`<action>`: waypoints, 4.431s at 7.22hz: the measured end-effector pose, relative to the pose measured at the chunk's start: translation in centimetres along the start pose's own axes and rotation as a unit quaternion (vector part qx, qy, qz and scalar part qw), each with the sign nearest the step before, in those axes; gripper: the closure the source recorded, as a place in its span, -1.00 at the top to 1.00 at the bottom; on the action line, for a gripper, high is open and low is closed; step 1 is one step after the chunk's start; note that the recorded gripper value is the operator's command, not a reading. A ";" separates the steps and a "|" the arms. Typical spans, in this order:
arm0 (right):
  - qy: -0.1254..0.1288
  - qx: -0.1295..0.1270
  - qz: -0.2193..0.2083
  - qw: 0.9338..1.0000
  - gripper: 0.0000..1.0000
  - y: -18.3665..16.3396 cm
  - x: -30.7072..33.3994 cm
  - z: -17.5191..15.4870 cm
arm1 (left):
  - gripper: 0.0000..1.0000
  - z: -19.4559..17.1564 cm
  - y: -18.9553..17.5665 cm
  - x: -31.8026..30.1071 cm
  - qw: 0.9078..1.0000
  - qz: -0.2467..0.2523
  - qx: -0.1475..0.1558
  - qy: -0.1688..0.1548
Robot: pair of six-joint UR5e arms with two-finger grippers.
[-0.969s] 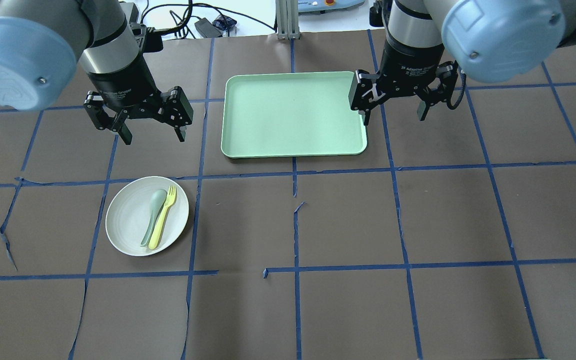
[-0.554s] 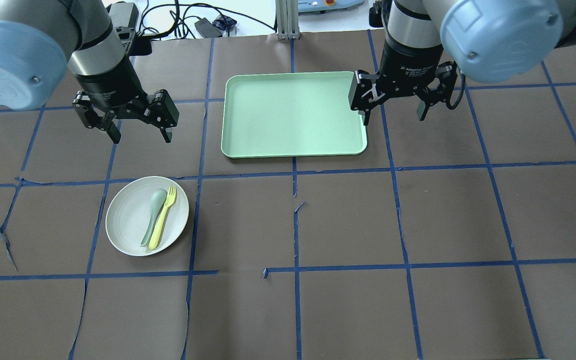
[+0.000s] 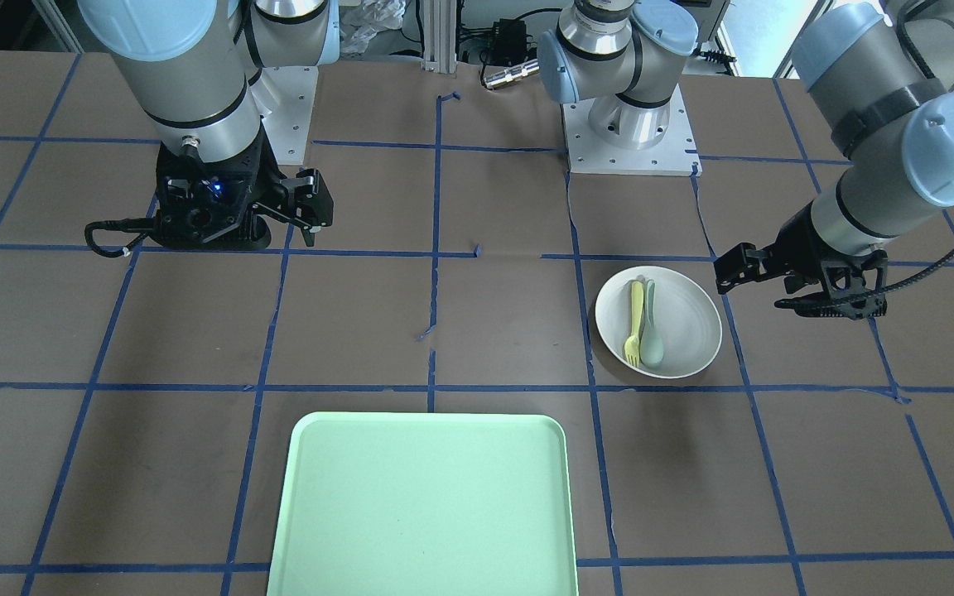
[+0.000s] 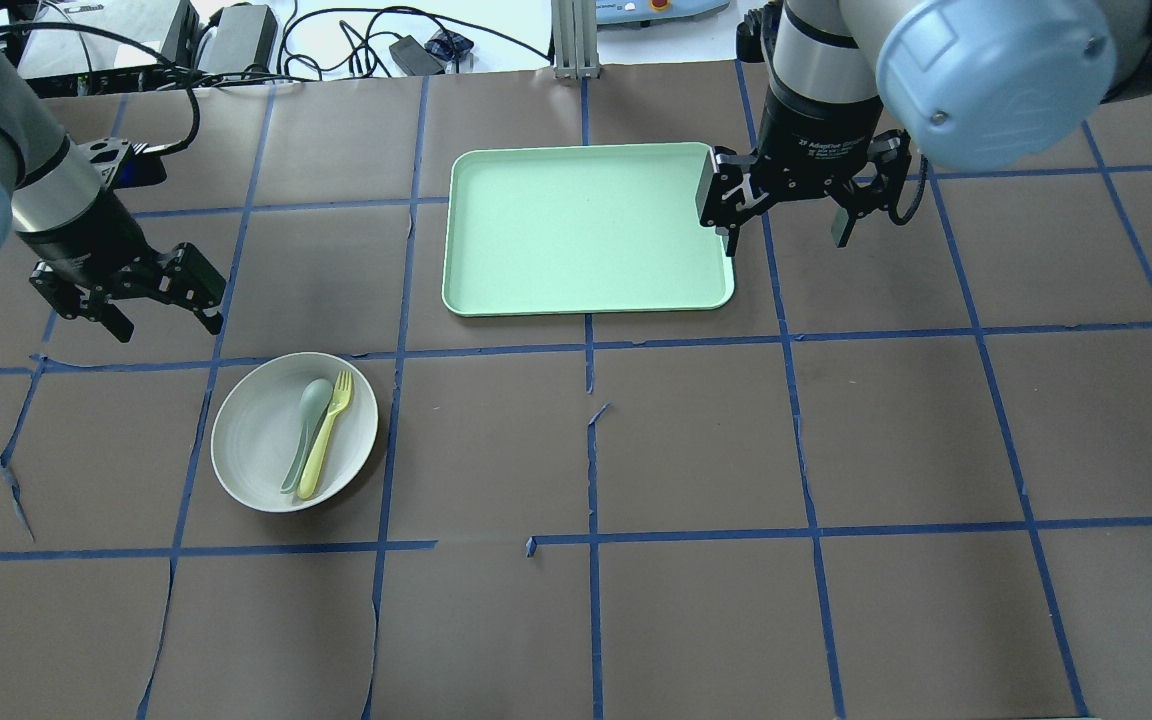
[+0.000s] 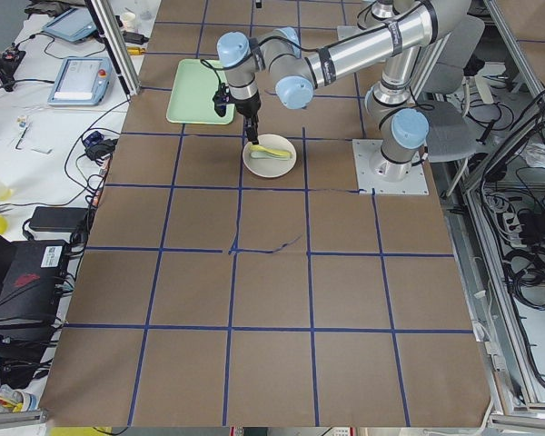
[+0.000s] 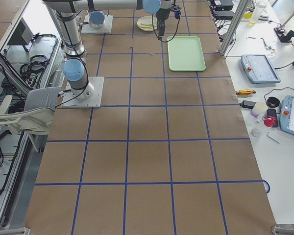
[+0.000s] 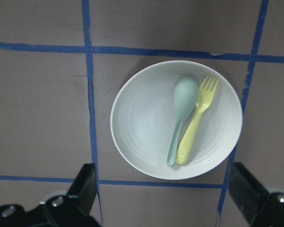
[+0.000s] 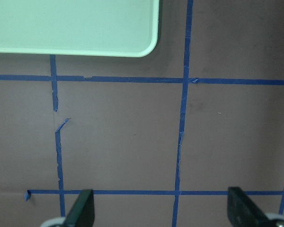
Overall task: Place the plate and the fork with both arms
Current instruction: 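Move the left gripper down to the rim of the white plate, then close the left gripper on the plate rim, then slide the plate with the left gripper onto the mint-green tray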
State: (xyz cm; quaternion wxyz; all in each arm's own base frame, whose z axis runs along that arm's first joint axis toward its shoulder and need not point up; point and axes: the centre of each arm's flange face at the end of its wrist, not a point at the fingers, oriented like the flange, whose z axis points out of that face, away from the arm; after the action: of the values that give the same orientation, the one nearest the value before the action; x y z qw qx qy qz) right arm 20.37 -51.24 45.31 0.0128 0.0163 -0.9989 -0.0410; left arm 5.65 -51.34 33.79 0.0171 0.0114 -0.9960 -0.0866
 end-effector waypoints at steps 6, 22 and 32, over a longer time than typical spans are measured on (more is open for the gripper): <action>0.000 -0.009 0.000 1.000 1.00 0.0 -0.1 1.1 | 0.57 13.5 0.3 -3.9 0.998 0.035 -0.016 0.054; 0.000 -0.013 0.001 1.000 1.00 -0.3 -0.2 1.5 | -1.00 4.5 -7.7 1.3 0.979 -0.059 0.014 0.195; 0.000 -0.014 -0.001 1.000 1.00 -0.2 -0.2 1.5 | -1.00 12.3 -21.0 26.5 0.972 -0.018 0.058 0.228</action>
State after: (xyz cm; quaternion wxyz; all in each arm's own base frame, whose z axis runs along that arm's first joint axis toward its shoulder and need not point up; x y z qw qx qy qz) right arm 20.58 -51.35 43.77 0.0127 0.0171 -0.9983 -0.0549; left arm -20.83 -70.63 18.89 0.2412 0.0499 -0.9689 -0.0244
